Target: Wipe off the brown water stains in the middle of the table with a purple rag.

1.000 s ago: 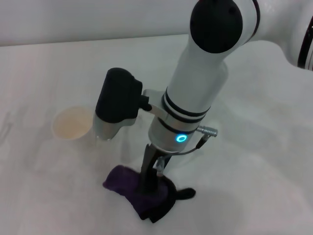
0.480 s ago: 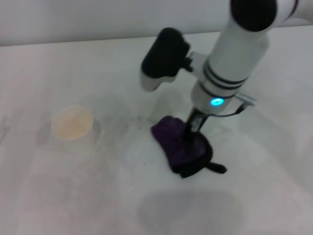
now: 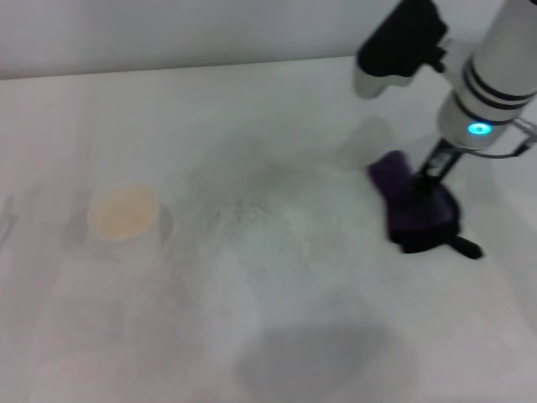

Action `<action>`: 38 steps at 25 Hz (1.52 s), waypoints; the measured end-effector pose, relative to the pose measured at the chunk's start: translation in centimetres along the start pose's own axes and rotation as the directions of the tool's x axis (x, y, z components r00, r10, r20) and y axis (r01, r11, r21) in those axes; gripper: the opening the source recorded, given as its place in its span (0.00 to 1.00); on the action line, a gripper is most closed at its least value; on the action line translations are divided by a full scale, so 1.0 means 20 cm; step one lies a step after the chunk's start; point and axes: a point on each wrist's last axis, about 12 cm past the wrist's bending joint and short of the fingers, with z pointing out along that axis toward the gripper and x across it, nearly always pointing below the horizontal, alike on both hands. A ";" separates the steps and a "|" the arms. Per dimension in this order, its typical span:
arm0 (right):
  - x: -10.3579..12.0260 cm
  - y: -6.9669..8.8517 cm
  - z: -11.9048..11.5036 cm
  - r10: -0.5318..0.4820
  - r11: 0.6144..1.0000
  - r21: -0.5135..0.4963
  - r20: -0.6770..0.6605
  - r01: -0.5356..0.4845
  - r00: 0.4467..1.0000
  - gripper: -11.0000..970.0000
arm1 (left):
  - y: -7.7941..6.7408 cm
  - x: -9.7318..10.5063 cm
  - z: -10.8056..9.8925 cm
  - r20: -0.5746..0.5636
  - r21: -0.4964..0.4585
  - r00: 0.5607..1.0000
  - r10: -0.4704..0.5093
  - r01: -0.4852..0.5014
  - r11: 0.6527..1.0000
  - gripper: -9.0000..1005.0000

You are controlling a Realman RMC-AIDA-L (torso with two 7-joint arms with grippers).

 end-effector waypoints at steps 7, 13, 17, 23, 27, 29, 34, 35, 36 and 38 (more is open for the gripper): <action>0.11 -0.09 0.05 0.072 0.997 0.033 -0.046 -0.070 0.996 0.17 | 0.00 -0.01 0.02 0.010 0.007 1.000 0.000 0.000 1.000 0.88; 0.14 -0.12 0.06 0.100 0.994 0.055 -0.043 -0.098 0.994 0.19 | -0.01 -0.02 0.04 0.015 0.014 1.000 -0.001 0.001 1.000 0.88; 0.14 -0.12 0.06 0.101 0.993 0.059 -0.039 -0.098 0.994 0.20 | -0.01 -0.02 0.04 0.016 0.013 1.000 -0.002 0.002 1.000 0.88; 0.14 -0.14 0.01 0.101 0.992 0.073 0.019 -0.102 0.995 0.22 | -0.01 -0.02 0.05 0.013 0.012 1.000 -0.001 0.001 1.000 0.88; 0.15 -0.23 -0.08 0.170 0.979 0.088 0.150 -0.184 0.974 0.30 | -0.01 -0.02 0.05 0.012 0.012 1.000 0.000 0.000 1.000 0.88; 0.18 -0.30 -0.12 0.220 0.965 0.088 0.241 -0.247 0.945 0.37 | -0.01 -0.02 0.05 0.011 0.012 1.000 0.002 -0.002 1.000 0.88; 0.29 -0.45 -0.12 0.306 0.932 0.039 0.453 -0.361 0.837 0.41 | 0.00 -0.02 0.05 0.012 0.009 1.000 0.004 -0.004 1.000 0.88; 0.32 -0.47 -0.12 0.314 0.925 0.032 0.494 -0.378 0.811 0.41 | -0.01 -0.02 0.05 0.013 0.008 1.000 0.002 -0.002 1.000 0.88; 0.35 -0.50 -0.12 0.323 0.917 0.027 0.534 -0.397 0.782 0.41 | -0.01 -0.02 0.05 0.013 0.008 1.000 0.002 -0.002 1.000 0.88; 0.43 -0.54 -0.11 0.344 0.896 0.008 0.619 -0.443 0.706 0.41 | -0.01 -0.02 0.05 0.015 -0.003 1.000 -0.006 0.006 1.000 0.88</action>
